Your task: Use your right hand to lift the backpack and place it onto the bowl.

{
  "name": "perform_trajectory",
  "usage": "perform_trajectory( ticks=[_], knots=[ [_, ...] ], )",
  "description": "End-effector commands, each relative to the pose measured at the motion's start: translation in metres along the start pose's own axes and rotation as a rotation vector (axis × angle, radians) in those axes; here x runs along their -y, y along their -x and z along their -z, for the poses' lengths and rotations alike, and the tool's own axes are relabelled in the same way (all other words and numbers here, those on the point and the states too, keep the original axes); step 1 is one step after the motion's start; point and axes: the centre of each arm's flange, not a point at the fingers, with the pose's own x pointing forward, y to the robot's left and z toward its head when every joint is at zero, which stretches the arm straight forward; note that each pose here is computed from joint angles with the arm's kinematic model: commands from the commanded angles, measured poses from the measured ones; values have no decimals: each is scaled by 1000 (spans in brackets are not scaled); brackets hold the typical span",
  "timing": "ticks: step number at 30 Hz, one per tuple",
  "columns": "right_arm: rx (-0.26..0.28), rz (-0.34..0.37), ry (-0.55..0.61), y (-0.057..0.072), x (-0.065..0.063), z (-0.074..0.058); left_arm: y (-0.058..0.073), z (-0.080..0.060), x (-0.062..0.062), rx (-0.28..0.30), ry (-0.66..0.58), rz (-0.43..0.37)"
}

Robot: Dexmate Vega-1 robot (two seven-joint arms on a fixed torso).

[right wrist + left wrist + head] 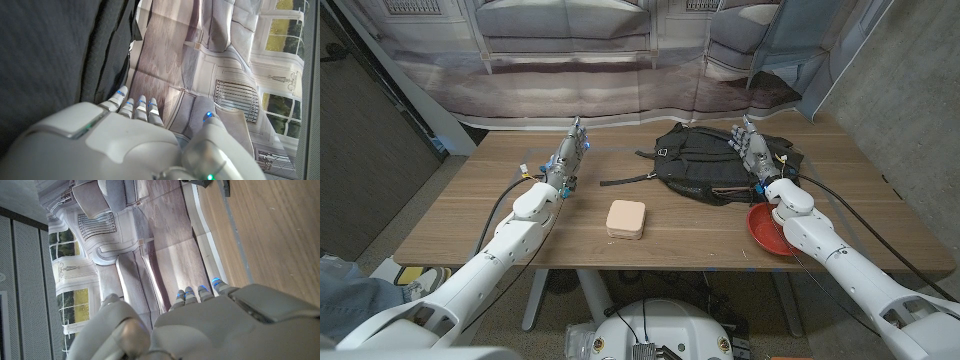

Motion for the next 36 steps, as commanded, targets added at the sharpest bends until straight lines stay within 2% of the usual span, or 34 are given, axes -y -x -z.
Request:
perform_trajectory(
  ticks=[1,13,19,24,36],
  knots=[
    [19,-12,-9,0,-2,-3,6,-10,9,8,2,3],
    [25,-13,7,8,-11,-6,9,-11,9,2,-8,15],
    [37,-16,20,10,-15,-12,9,-14,11,0,-18,22],
    [44,-21,53,11,-14,-21,13,-17,13,3,-27,26],
    [55,-22,92,12,-10,-32,19,-20,18,11,-31,31]
  ],
)
